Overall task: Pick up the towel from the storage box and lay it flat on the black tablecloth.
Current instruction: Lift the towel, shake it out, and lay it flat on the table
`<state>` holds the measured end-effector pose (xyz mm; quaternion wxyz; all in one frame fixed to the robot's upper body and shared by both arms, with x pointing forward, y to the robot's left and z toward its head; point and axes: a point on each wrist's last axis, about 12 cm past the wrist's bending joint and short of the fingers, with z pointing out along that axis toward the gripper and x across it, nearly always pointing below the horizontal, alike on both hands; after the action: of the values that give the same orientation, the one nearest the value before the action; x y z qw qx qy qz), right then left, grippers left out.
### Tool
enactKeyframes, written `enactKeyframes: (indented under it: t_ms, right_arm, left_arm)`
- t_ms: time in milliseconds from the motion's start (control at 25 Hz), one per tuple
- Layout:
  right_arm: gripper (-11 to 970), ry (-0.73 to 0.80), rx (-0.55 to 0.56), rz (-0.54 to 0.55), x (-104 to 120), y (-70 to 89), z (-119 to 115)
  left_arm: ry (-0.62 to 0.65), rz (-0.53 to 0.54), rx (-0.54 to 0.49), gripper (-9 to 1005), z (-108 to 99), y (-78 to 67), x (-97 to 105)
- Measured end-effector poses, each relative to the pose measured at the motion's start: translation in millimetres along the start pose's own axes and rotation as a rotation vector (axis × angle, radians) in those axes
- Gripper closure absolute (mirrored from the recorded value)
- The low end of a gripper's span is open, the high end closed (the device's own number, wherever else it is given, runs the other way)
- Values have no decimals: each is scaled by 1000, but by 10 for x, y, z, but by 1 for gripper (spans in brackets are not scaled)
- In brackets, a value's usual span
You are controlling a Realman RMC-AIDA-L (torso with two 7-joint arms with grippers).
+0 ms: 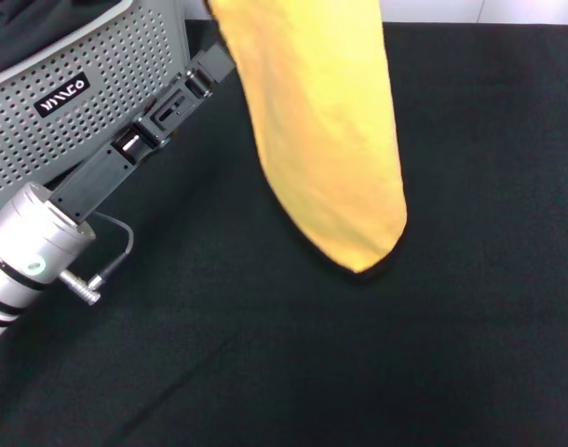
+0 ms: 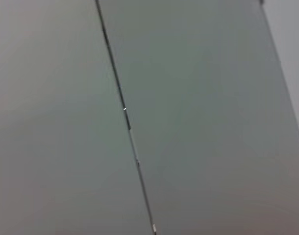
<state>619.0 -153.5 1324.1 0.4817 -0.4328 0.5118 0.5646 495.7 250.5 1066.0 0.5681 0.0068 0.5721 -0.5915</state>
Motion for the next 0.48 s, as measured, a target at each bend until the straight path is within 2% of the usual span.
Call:
enactKeyframes:
  t_ms: [480]
  right_arm:
    - [947, 14, -30, -3, 6, 125, -17]
  left_arm:
    - [-27, -1, -8, 119, -7, -1, -1]
